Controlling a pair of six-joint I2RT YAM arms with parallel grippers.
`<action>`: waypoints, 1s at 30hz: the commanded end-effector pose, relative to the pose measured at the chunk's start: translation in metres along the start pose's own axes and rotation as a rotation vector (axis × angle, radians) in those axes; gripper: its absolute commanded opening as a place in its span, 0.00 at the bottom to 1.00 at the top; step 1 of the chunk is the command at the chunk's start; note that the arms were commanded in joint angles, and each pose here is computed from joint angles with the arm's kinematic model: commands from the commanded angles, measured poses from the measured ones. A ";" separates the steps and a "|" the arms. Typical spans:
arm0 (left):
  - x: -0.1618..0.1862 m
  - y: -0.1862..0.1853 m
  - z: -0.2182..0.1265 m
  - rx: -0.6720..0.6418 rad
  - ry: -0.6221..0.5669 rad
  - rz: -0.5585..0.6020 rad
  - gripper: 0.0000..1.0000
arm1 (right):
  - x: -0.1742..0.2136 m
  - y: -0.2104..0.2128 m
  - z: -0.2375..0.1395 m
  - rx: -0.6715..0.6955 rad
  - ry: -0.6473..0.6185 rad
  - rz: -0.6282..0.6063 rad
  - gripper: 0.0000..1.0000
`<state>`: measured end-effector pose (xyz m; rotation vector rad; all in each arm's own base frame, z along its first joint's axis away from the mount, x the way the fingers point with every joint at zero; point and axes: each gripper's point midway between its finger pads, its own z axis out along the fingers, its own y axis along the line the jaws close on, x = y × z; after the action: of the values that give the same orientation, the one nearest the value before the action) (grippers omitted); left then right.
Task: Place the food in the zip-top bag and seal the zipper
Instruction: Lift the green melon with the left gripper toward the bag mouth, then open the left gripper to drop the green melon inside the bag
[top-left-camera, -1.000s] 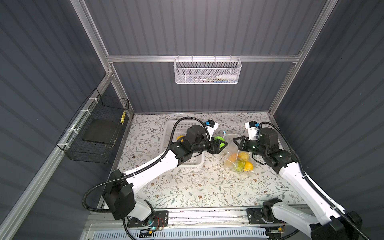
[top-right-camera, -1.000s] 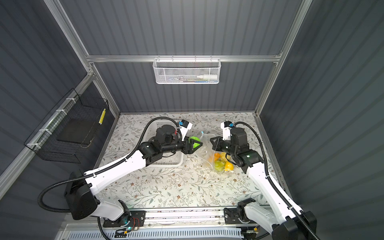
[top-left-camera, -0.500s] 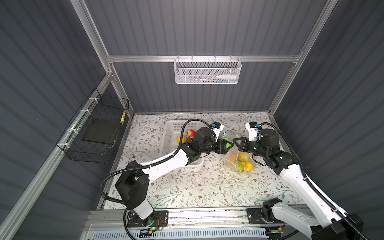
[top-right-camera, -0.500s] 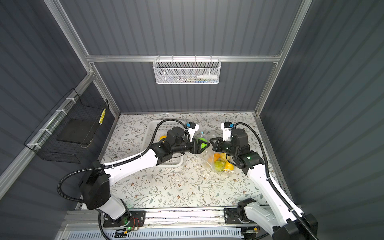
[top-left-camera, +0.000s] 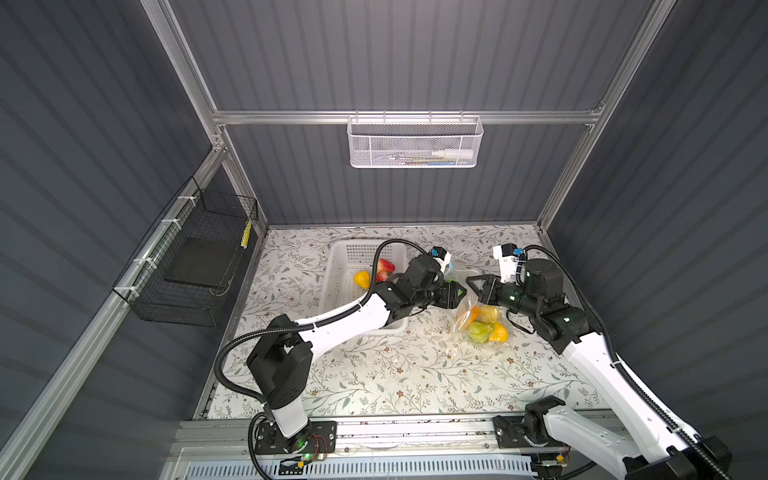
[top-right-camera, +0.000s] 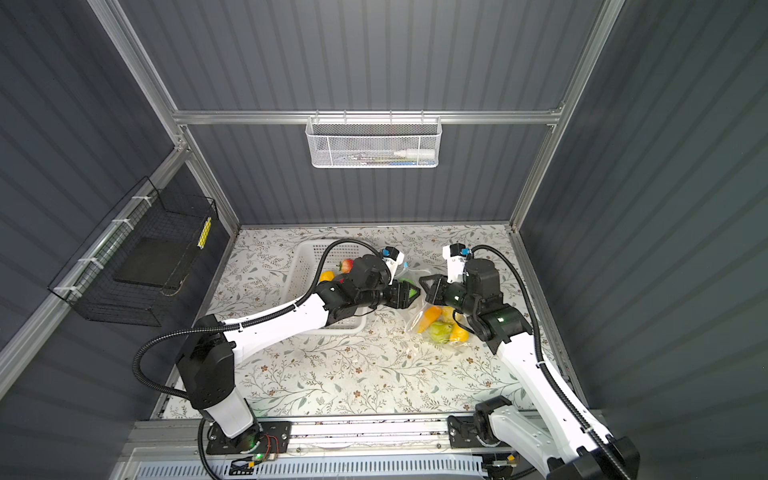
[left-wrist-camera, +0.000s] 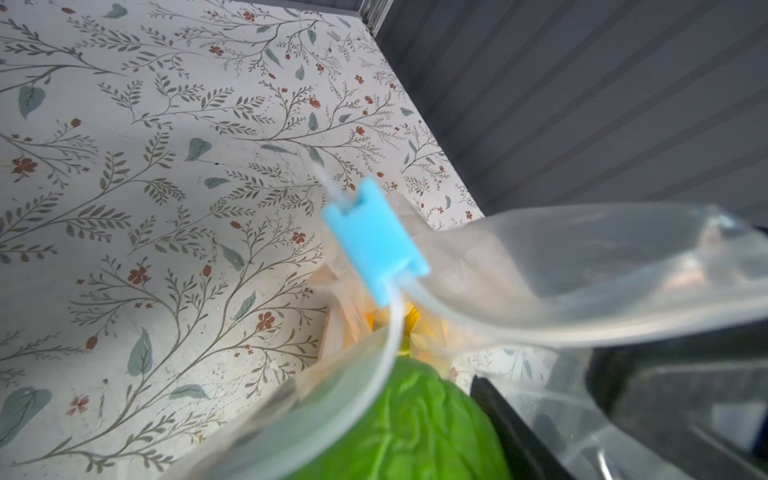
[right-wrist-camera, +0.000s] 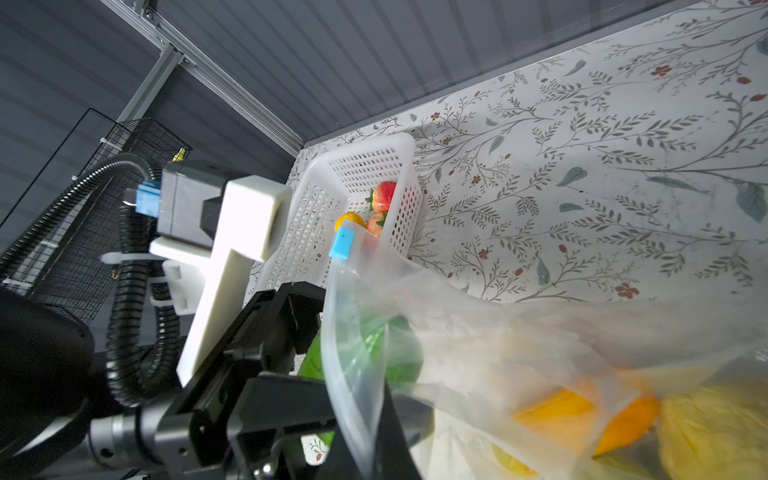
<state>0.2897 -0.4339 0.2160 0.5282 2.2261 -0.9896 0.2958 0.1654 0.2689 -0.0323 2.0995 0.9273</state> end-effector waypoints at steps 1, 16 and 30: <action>0.003 0.004 0.001 -0.046 0.028 0.018 0.71 | 0.003 0.004 0.004 -0.032 0.008 0.001 0.00; -0.004 -0.004 -0.011 -0.016 -0.003 0.007 0.83 | 0.007 -0.002 0.007 -0.011 0.023 0.014 0.00; -0.043 0.001 -0.077 -0.095 -0.245 0.039 0.89 | 0.005 -0.006 0.004 0.025 0.016 0.005 0.00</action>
<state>0.2829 -0.3973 0.2697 0.4476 2.0951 -0.9594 0.2982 0.1662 0.2567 -0.0142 2.1285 0.9248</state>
